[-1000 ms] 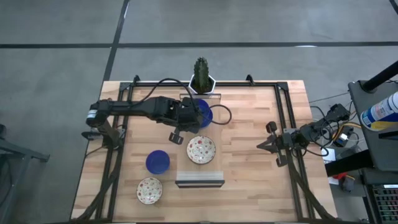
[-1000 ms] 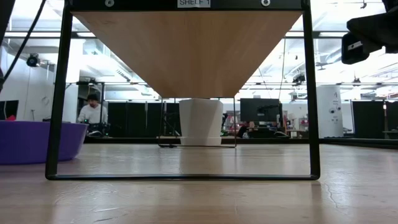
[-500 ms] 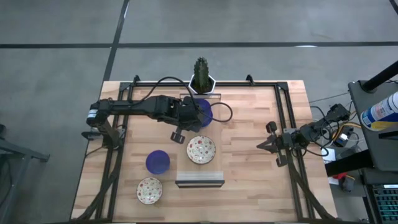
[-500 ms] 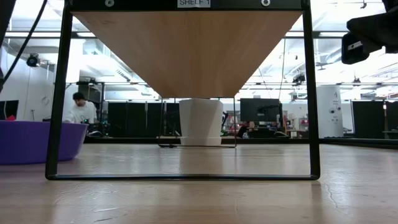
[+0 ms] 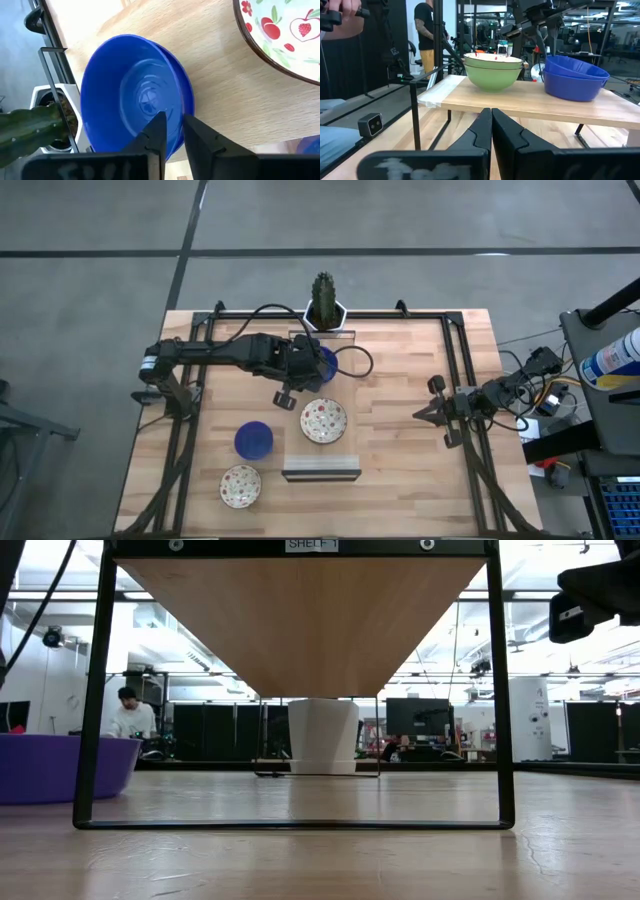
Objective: Pick & Place Mini bowls
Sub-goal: Stack the top blue bowl on top of the blue bowl on the shelf, then stack the blue bowl on top of the blue bowls on the shelf
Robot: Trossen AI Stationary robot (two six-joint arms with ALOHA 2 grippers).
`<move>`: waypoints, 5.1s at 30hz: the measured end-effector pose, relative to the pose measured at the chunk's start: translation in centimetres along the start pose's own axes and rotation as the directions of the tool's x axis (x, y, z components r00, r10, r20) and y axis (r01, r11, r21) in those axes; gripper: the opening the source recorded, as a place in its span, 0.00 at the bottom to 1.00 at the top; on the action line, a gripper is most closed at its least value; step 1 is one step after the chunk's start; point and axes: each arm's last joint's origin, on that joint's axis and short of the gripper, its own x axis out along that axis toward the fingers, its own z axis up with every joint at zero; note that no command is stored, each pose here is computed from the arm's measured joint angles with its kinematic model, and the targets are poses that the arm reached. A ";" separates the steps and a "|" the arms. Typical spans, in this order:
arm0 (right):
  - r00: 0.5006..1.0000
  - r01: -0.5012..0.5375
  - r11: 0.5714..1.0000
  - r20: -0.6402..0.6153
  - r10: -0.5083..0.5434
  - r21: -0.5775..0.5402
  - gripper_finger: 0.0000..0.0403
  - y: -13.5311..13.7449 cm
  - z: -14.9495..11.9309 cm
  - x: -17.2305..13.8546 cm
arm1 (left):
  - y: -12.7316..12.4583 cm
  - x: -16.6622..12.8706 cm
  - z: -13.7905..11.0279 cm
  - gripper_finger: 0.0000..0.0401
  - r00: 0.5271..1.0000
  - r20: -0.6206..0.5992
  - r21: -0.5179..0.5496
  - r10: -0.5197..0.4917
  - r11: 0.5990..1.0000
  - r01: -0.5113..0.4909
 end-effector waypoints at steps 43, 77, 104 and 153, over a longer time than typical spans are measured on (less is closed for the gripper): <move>1.000 0.001 1.000 0.000 -0.001 0.000 0.02 0.0 0.0 0.0 | -2.1 -3.1 -3.6 0.17 0.955 -0.162 -0.518 -0.248 0.845 0.131; 1.000 0.000 1.000 0.000 0.000 0.000 0.02 0.0 0.0 0.0 | -13.5 7.4 -16.8 0.17 0.862 0.039 -0.886 -0.506 0.381 0.264; 1.000 0.000 1.000 0.000 0.000 0.000 0.02 0.0 0.0 0.0 | -15.0 4.8 -14.1 0.17 0.884 0.129 -0.804 -0.449 0.475 0.358; 1.000 0.000 1.000 0.000 0.000 0.000 0.02 0.0 0.0 0.0 | -23.0 7.5 -9.5 0.16 0.922 0.091 -0.759 -0.377 0.573 0.309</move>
